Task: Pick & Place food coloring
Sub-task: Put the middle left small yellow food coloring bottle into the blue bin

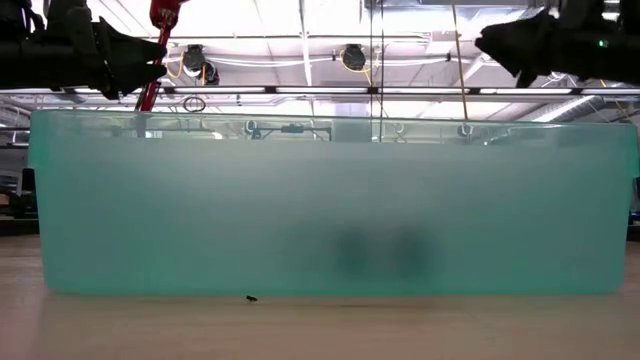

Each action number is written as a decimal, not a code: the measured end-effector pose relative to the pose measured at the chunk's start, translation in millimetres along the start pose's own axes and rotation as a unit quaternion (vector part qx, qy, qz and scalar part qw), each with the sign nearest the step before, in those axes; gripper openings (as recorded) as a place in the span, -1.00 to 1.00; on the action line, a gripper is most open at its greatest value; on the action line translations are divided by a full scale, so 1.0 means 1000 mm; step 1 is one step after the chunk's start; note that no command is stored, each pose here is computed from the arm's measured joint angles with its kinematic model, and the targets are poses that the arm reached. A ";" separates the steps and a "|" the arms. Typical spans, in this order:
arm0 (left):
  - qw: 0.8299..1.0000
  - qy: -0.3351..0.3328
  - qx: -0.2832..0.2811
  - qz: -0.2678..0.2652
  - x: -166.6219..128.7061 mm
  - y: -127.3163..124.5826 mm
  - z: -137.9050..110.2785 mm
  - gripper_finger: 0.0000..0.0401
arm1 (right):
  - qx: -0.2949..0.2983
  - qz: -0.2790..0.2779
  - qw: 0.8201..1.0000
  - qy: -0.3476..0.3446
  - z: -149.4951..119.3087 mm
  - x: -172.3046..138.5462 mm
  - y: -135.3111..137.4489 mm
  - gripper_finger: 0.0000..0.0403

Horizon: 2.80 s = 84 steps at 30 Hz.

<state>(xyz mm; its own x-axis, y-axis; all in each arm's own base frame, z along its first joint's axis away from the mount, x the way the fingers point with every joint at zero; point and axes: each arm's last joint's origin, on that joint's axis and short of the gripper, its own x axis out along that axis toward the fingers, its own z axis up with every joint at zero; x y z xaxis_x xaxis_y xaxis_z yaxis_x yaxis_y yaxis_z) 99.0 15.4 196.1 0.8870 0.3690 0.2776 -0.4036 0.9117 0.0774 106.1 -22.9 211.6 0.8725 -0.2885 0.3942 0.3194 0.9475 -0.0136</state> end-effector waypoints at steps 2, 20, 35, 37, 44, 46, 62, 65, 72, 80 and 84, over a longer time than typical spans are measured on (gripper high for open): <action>1.000 0.000 0.000 0.000 0.000 0.000 0.000 0.82 | 0.006 -0.017 0.999 -0.046 0.007 -0.001 -0.001 -0.30; 1.000 0.000 0.000 0.000 0.000 0.000 0.000 0.82 | 0.003 -0.044 0.984 0.171 -0.035 -0.007 -0.001 -0.30; 1.000 0.000 0.000 0.000 0.000 0.000 0.000 0.82 | -0.008 -0.044 0.986 0.161 -0.029 -0.019 -0.003 -0.30; 1.000 0.000 0.000 0.000 0.000 0.000 0.000 0.82 | -0.008 -0.043 0.985 0.165 -0.030 -0.020 -0.003 -0.30; 1.000 0.000 0.000 0.000 0.000 0.000 0.000 0.82 | -0.006 -0.042 0.980 0.193 -0.035 -0.023 -0.003 -0.30; 1.000 0.000 0.000 0.000 0.000 0.000 0.000 0.82 | -0.007 -0.042 0.980 0.194 -0.035 -0.023 -0.003 -0.30; 1.000 -0.004 -0.012 -0.001 0.000 0.000 0.001 0.82 | -0.006 -0.042 0.980 0.194 -0.035 -0.023 -0.003 -0.30; 0.997 -0.022 -0.075 -0.012 0.000 0.000 0.004 0.82 | -0.006 -0.042 0.980 0.194 -0.035 -0.023 -0.003 -0.30; 0.990 -0.041 -0.137 0.002 0.000 0.001 0.008 0.82 | -0.006 -0.042 0.980 0.194 -0.035 -0.023 -0.003 -0.30; 0.994 0.075 -0.026 0.078 0.003 0.001 -0.015 0.82 | -0.006 -0.042 0.980 0.194 -0.035 -0.023 -0.003 -0.30; 0.989 0.083 -0.065 0.102 0.004 0.002 -0.017 0.82 | -0.006 -0.042 0.980 0.194 -0.035 -0.023 -0.003 -0.30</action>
<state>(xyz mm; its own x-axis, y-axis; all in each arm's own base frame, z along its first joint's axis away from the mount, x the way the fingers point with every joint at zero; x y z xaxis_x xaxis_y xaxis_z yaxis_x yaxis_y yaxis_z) 105.6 21.6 181.3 0.8193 0.5619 0.1139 -0.5547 0.8271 -0.0904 98.3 -24.2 170.4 0.9173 -0.3980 0.0158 0.3981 0.9173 -0.0079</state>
